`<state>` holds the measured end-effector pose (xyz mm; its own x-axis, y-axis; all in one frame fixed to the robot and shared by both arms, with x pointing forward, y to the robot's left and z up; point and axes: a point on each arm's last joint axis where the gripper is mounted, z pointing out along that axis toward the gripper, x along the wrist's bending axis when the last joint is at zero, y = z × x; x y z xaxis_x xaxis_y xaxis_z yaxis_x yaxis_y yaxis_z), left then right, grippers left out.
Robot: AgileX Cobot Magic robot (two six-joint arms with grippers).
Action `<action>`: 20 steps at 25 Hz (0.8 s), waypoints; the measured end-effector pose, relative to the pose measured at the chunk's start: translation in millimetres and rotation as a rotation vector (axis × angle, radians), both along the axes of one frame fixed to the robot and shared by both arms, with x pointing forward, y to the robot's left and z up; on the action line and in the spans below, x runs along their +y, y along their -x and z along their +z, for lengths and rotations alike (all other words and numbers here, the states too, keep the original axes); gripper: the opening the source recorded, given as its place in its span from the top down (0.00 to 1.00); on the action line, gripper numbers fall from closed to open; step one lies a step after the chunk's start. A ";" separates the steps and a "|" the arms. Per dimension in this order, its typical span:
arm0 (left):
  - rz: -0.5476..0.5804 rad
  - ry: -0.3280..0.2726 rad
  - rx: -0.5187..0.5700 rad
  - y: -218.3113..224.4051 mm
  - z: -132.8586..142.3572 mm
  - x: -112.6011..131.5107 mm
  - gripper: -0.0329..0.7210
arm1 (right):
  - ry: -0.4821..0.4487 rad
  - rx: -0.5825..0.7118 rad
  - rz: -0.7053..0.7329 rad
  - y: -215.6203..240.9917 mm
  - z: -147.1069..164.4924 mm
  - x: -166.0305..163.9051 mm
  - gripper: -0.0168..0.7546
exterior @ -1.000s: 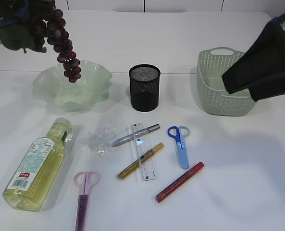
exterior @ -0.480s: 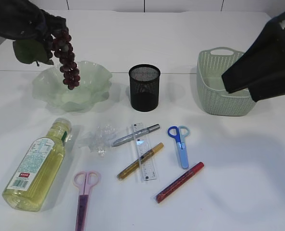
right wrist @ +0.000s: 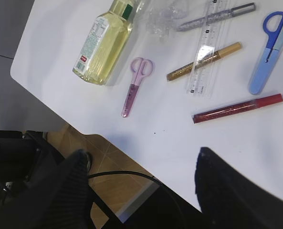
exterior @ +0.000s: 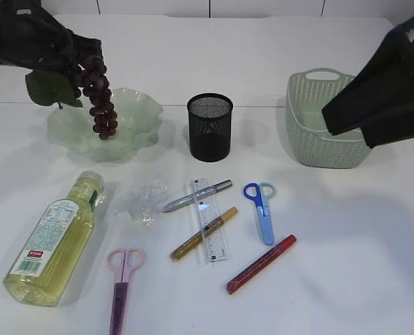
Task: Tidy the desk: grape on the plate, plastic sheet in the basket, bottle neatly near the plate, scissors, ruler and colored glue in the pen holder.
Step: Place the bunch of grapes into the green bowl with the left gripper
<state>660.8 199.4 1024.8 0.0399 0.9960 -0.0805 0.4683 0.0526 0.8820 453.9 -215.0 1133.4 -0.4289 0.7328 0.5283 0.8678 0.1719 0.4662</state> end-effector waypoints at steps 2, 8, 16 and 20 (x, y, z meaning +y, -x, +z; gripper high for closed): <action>0.002 0.002 0.005 -0.5 -2.0 -0.2 0.76 | 0.000 0.000 0.000 0.0 0.0 0.0 0.27; 0.003 0.003 0.012 -1.8 -5.1 -0.5 0.50 | -0.001 0.002 -0.002 0.0 0.0 0.0 0.27; 0.003 0.005 0.011 -1.9 -4.8 -0.6 0.40 | -0.001 0.002 -0.002 0.0 0.0 0.0 0.27; 0.003 0.005 0.011 -1.9 -4.8 -0.6 0.40 | -0.001 0.002 -0.002 0.0 0.0 0.0 0.27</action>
<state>662.7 198.8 1020.0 0.0359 0.9957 -0.0857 0.4782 0.0582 0.8763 453.9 -215.0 1133.4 -0.4263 0.7333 0.5297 0.8691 0.1697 0.4646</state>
